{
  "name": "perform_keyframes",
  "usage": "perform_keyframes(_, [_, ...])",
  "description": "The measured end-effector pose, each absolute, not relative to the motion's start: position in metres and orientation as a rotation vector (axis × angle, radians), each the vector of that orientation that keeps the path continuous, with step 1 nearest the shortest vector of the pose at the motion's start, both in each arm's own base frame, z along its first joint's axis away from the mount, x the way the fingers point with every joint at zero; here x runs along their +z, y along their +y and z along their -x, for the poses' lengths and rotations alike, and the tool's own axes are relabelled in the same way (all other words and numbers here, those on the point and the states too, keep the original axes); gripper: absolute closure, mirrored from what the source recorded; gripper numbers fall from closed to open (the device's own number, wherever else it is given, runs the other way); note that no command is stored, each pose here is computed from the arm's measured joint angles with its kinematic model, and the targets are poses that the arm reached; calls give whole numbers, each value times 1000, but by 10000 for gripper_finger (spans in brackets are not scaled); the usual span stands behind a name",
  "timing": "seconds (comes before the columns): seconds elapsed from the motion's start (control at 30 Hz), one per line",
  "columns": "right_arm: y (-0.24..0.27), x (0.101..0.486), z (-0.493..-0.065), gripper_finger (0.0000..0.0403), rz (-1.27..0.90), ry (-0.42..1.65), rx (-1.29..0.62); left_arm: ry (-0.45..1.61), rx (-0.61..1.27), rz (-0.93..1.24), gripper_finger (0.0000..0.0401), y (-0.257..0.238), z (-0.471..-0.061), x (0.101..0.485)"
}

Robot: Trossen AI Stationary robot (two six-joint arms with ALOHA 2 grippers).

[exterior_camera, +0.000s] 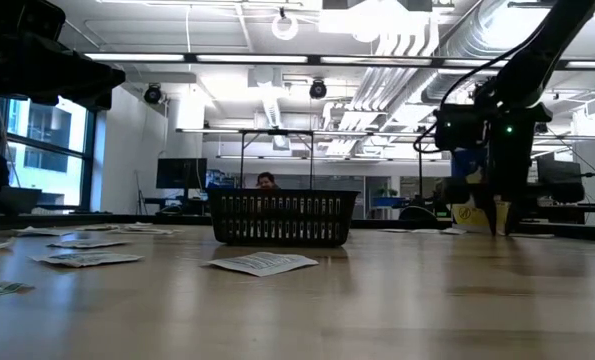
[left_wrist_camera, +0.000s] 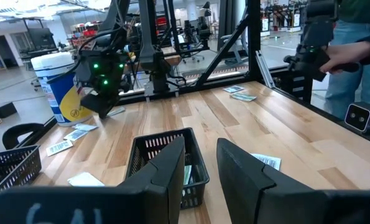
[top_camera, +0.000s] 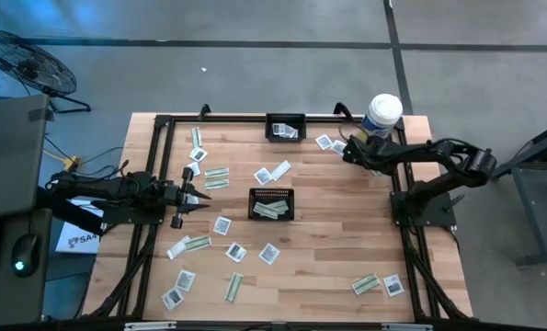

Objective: Pick & Place First Aid Supplies
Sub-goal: Put the bandage into the bottom black basket

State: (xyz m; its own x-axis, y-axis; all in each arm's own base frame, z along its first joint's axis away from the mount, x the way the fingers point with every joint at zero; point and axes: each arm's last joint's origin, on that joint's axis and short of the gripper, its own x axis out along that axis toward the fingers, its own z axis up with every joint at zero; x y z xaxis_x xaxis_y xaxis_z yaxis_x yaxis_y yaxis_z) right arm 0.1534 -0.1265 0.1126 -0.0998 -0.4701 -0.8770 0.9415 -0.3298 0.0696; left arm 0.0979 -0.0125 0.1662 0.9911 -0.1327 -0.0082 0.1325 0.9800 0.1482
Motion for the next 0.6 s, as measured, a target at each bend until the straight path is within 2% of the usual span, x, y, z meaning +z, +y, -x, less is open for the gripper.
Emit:
perform_keyframes(0.37, [-90,116,-180,395,-967,782,-1448,-2,-133,-149,309,-12,-98,166])
perform_keyframes(0.6, [-56,142,-211,402,-869,921,-1248,-2,-133,-149,309,-12,-98,166])
